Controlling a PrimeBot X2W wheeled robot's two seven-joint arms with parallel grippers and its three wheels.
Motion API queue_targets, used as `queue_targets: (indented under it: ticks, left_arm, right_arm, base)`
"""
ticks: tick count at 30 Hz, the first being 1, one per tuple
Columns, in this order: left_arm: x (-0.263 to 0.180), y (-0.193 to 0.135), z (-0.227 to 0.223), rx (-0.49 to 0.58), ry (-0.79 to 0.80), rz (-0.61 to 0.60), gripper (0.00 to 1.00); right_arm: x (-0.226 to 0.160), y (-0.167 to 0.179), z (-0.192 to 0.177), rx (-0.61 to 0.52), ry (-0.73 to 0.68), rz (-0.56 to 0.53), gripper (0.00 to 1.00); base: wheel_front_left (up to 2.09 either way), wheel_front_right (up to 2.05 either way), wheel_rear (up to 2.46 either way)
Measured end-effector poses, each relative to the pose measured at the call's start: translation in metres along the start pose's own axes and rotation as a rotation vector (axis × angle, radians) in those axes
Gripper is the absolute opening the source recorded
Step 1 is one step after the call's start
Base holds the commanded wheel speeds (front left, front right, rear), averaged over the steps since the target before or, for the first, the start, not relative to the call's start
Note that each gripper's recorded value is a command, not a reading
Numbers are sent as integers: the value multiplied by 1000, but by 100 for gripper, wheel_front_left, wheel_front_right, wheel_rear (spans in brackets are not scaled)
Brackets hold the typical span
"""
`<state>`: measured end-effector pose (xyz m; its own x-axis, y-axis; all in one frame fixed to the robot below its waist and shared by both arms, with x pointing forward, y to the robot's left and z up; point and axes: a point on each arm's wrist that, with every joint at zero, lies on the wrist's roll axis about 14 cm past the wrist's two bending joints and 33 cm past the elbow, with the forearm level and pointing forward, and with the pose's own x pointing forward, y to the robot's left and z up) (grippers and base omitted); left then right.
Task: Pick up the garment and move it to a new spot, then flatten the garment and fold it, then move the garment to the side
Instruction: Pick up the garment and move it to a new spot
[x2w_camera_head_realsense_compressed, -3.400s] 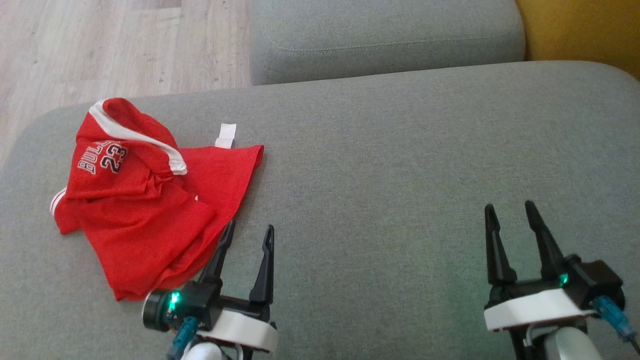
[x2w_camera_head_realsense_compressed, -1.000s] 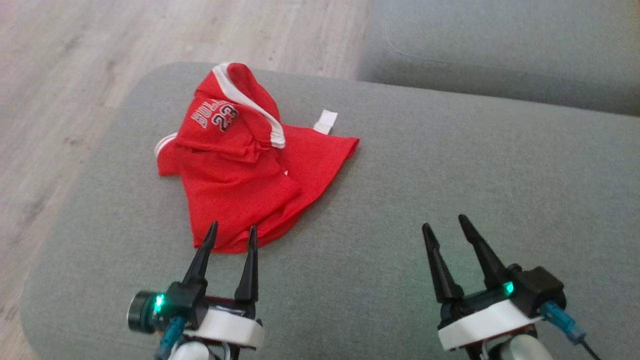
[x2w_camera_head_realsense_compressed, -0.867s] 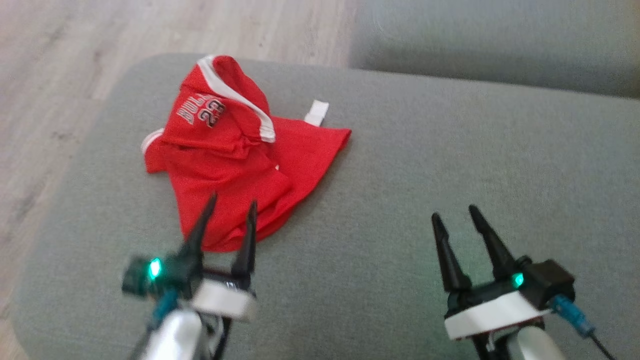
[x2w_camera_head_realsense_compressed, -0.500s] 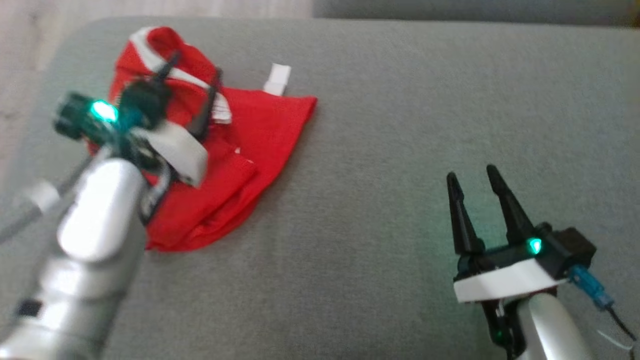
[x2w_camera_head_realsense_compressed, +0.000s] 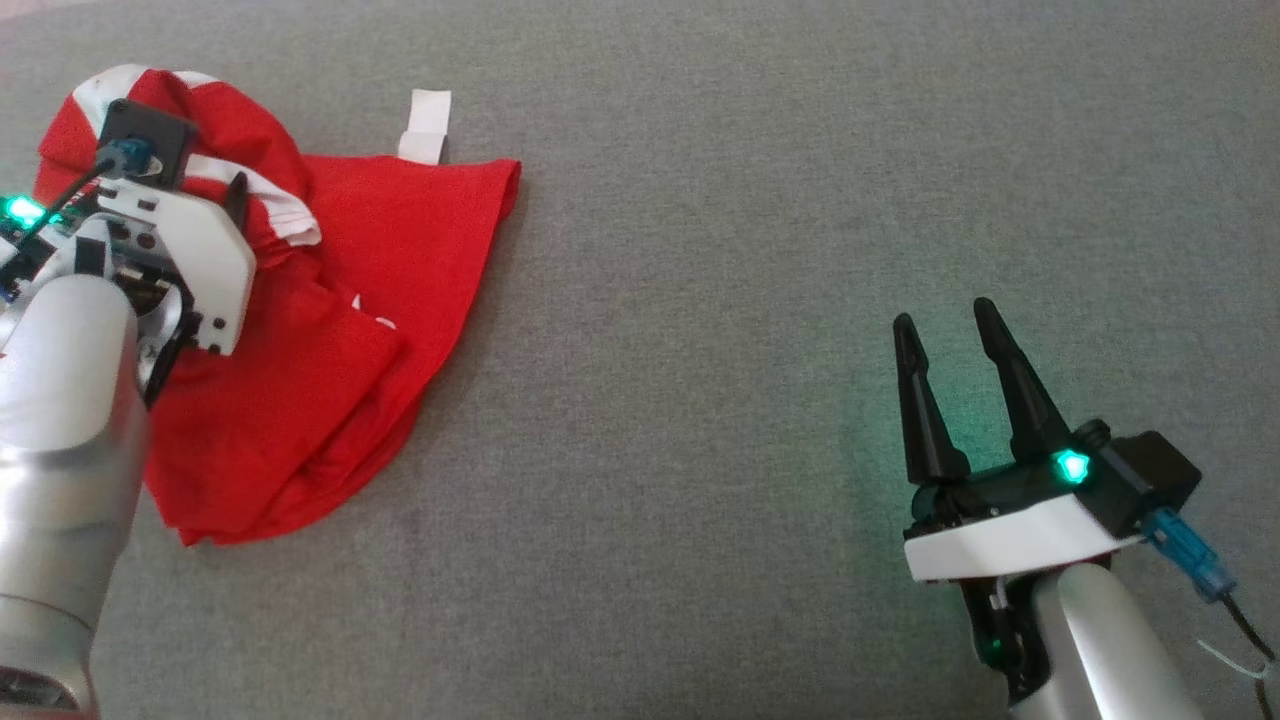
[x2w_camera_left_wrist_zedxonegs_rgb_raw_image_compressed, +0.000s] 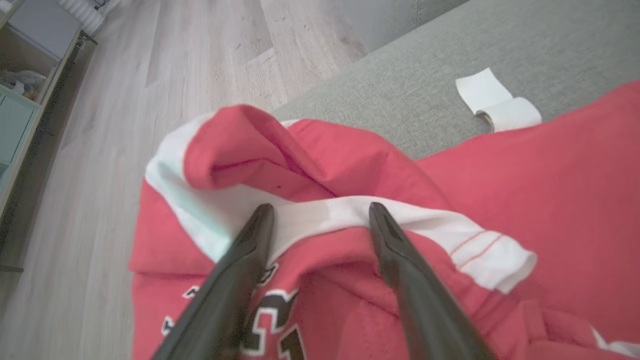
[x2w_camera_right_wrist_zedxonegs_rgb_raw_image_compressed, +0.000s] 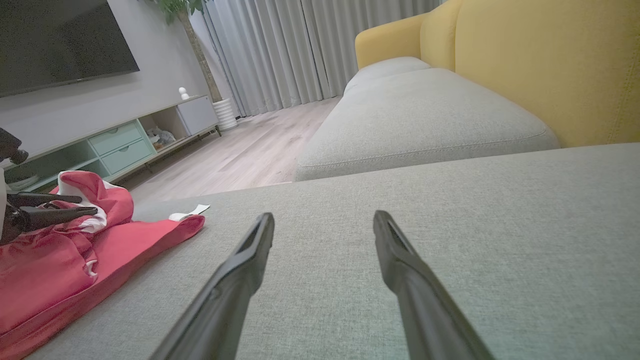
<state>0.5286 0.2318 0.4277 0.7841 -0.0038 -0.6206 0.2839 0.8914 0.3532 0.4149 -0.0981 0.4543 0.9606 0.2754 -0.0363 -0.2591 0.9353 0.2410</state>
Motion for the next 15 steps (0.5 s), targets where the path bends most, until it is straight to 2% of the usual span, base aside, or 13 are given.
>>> queue_targets:
  ticks: [3,5,10,15]
  left_arm:
    - [6,-2,-5,2,24,-6,100]
    - [7,-4,-6,2,26,-13,0]
    - [0,-5,19,15,-105,-18,0]
    - [-26,-8,82,0,-360,-27,0]
  right_arm:
    - [1,-4,0,-2,-1,-10,100]
    - [2,-5,2,-5,-8,-12,100]
    - [3,-5,8,-10,-24,-13,100]
    - [0,0,19,-17,-49,-2,100]
  base:
    - [0,0,0]
    - [0,0,0]
    - [0,0,0]
    - [0,0,0]
